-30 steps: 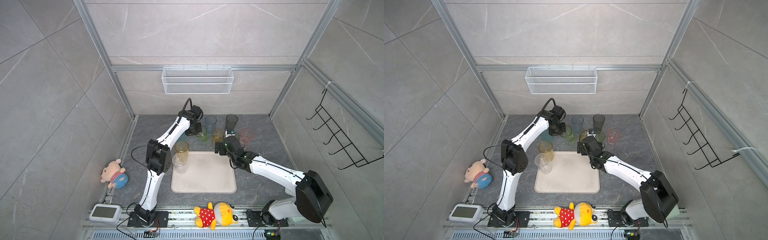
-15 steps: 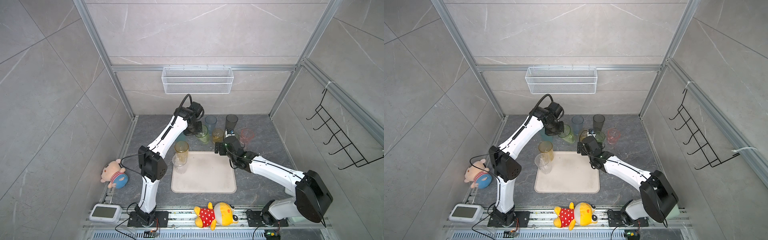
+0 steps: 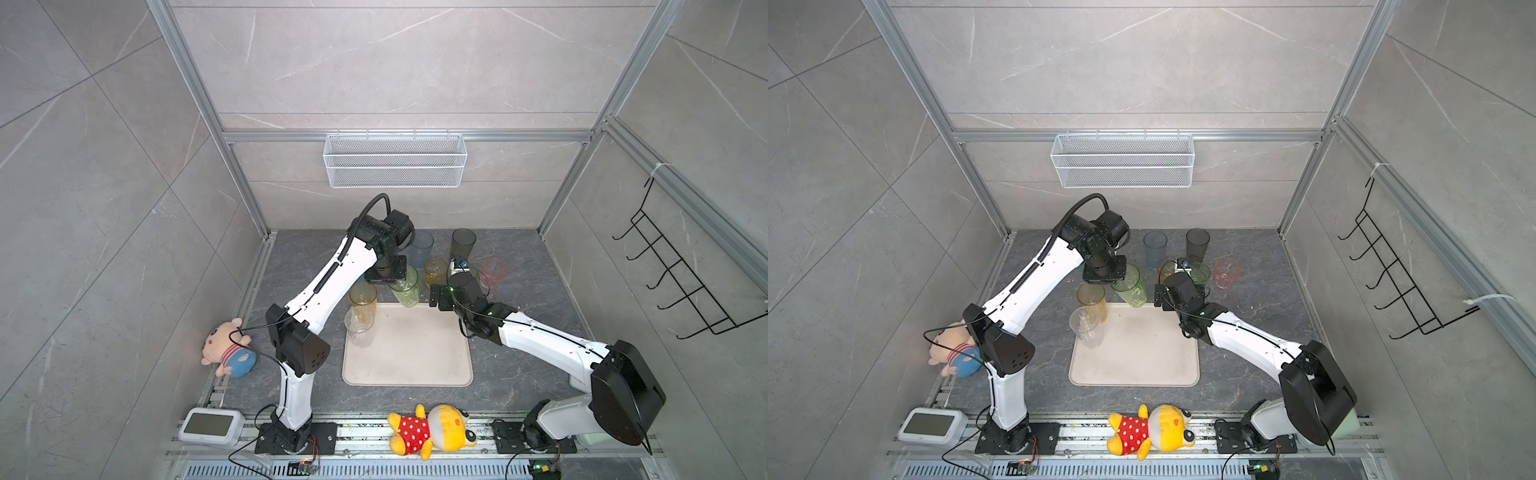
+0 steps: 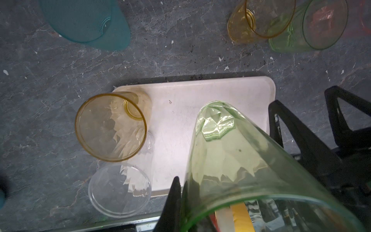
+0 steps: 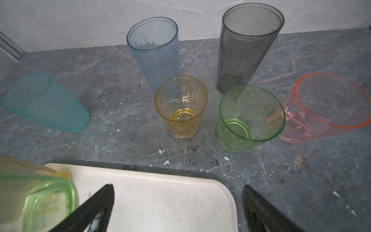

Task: Place the glasses into the tray
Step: Place the glass on the tray.

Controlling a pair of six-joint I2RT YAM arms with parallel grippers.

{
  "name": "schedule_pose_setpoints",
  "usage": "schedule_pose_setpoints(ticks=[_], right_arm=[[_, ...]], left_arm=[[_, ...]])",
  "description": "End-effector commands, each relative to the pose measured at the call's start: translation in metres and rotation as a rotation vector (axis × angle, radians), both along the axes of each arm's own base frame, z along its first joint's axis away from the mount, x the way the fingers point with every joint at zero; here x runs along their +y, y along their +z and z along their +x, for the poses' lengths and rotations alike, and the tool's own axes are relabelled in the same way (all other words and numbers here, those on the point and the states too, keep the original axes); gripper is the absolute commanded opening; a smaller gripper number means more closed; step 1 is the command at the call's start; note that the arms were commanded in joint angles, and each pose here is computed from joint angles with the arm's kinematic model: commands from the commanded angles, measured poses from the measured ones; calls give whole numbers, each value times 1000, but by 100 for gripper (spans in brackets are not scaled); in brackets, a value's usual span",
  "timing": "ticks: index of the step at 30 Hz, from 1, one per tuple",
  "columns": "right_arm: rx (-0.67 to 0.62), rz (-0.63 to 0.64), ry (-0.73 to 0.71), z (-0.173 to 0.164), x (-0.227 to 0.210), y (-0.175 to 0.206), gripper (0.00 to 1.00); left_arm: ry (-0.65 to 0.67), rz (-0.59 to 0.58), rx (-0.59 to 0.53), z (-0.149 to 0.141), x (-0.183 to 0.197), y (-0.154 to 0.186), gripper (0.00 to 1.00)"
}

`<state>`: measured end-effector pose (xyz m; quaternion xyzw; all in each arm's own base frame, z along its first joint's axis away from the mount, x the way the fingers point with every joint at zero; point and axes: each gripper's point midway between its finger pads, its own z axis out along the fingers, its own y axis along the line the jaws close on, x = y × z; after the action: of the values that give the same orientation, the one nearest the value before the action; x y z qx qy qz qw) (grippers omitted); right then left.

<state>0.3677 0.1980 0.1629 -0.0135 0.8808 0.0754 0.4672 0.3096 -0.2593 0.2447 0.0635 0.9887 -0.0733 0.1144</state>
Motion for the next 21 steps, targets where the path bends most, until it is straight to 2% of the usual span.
schedule_pose_setpoints(ticks=[1,12,21], right_arm=[[-5,10,-1,4,2,5,100],[17,7,5,5,5,0,100],[21,11,8,5,5,-1,99]], left_arm=[[-29,-2,-35,-26,12,33,0],[-63,70,-7,-69,18,37,0],[-20,113,13,-99,41,33,0]])
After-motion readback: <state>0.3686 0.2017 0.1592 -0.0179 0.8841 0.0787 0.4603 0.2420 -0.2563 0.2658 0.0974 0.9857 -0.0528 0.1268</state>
